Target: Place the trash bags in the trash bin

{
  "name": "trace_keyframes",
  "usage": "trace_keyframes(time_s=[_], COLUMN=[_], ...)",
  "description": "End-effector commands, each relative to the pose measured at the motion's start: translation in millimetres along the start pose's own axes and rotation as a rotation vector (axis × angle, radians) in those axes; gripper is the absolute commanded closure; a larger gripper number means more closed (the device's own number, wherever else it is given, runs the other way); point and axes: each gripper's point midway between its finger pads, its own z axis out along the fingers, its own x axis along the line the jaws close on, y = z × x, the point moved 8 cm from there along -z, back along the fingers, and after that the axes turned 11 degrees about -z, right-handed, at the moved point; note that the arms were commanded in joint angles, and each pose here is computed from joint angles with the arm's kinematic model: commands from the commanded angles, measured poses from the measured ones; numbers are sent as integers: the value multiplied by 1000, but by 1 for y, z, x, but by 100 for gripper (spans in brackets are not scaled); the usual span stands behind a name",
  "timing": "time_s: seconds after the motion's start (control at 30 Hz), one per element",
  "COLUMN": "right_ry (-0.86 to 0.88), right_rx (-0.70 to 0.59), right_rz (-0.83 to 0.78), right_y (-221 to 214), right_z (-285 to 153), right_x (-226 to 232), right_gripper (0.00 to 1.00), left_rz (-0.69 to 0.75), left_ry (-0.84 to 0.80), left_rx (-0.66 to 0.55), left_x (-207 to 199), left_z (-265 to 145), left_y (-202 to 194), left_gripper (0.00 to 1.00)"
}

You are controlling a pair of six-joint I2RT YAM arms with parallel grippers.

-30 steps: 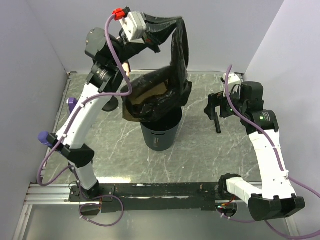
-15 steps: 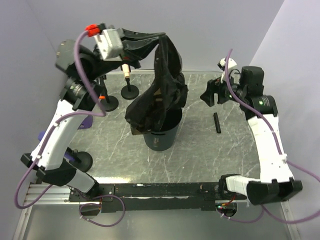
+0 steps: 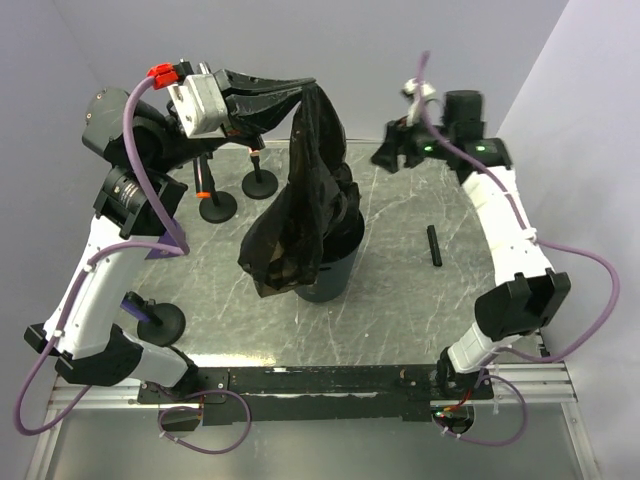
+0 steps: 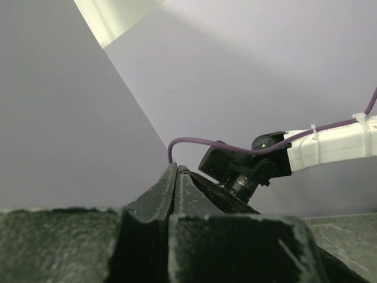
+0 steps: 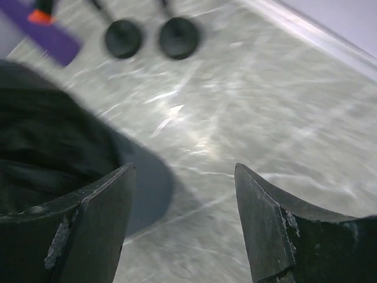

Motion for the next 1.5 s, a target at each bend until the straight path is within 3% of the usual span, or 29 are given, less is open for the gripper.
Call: trace_keyframes(time_s=[0.0, 0.13, 0.27, 0.53, 0.73, 0.93, 1.2, 1.33, 1.47], right_ry=[174, 269, 249, 107, -26, 18, 110, 186, 245], right_rx=[-3, 85, 126, 49, 64, 10, -30, -27, -12], right_rz=[-125, -95, -59, -91, -188, -225, -170, -153, -211], right_y=[6, -30, -48, -23, -22, -16, -28, -36, -41], right_z=[15, 25, 22, -17, -49, -79, -83, -82, -79], right_x=[57, 90, 94, 72, 63, 76, 94, 105, 114], right_gripper=[26, 27, 26, 22, 16, 21, 22, 29, 49], left_rz=[26, 40, 42, 21, -18, -27, -187, -255, -224], left_ry=[18, 20, 15, 46, 66, 156, 252, 233, 236], left_rx=[7, 15, 42, 150, 178, 193, 180, 180, 164], left_x=[1, 1, 0, -2, 11, 50, 113, 119, 120], left_z=[-3, -4, -7, -19, -7, -6, 3, 14, 13], left_y=[2, -1, -11, -67, -91, -123, -183, -206, -195], left_gripper=[99, 99, 100, 99, 99, 99, 100, 99, 99])
